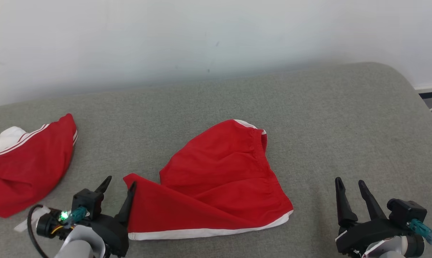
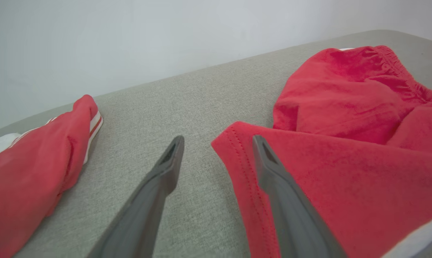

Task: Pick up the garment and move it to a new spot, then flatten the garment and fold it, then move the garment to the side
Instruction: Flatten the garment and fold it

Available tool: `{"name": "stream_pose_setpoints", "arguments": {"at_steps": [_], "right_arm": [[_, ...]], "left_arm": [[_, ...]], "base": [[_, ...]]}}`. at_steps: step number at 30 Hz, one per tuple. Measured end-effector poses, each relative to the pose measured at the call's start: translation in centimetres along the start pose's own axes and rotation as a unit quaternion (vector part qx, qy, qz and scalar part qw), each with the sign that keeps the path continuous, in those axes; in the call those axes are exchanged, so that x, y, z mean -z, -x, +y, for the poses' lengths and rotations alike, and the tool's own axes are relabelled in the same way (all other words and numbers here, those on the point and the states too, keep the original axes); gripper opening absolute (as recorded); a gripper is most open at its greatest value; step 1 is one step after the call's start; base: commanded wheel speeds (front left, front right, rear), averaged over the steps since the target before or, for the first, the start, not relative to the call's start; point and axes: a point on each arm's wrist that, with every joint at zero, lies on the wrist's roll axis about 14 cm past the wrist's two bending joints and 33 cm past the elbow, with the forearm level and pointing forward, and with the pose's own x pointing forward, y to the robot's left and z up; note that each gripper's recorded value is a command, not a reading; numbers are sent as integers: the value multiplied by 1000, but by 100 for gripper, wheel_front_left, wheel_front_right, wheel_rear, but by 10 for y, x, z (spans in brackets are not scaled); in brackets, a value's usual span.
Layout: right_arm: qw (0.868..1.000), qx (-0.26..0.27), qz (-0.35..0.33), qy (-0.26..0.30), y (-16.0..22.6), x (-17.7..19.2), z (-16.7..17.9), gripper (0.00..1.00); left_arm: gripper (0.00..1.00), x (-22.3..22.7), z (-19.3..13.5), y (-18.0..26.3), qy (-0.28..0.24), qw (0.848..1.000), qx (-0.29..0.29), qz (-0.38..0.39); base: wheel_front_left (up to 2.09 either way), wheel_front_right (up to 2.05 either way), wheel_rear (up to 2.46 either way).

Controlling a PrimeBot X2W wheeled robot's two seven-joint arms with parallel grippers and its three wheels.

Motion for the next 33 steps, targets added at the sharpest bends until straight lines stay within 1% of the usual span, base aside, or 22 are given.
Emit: {"name": "stream_pose_setpoints", "arguments": {"at_steps": [11,19,20,21,27,33], "right_arm": [[1000,-17,-4,-1,-4,-2,12,100],[999,-37,-10,2,-8,-6,26,100],[999,-39,-11,3,-8,-6,28,100],[999,-43,-11,4,-8,-7,30,100],[999,-46,-8,8,-4,-6,30,100],[999,-46,-7,13,2,-7,29,100]], "left_arm": [[100,-23,14,40,33,996,-60,-60],[100,-39,24,78,49,987,-111,-102],[100,-42,27,82,48,986,-120,-108],[100,-45,35,92,51,982,-141,-115],[100,-37,50,123,62,972,-196,-112],[100,-34,54,138,70,968,-215,-112]], "base": [[0,0,0],[0,0,0],[0,0,0],[0,0,0],[0,0,0],[0,0,0]]}}
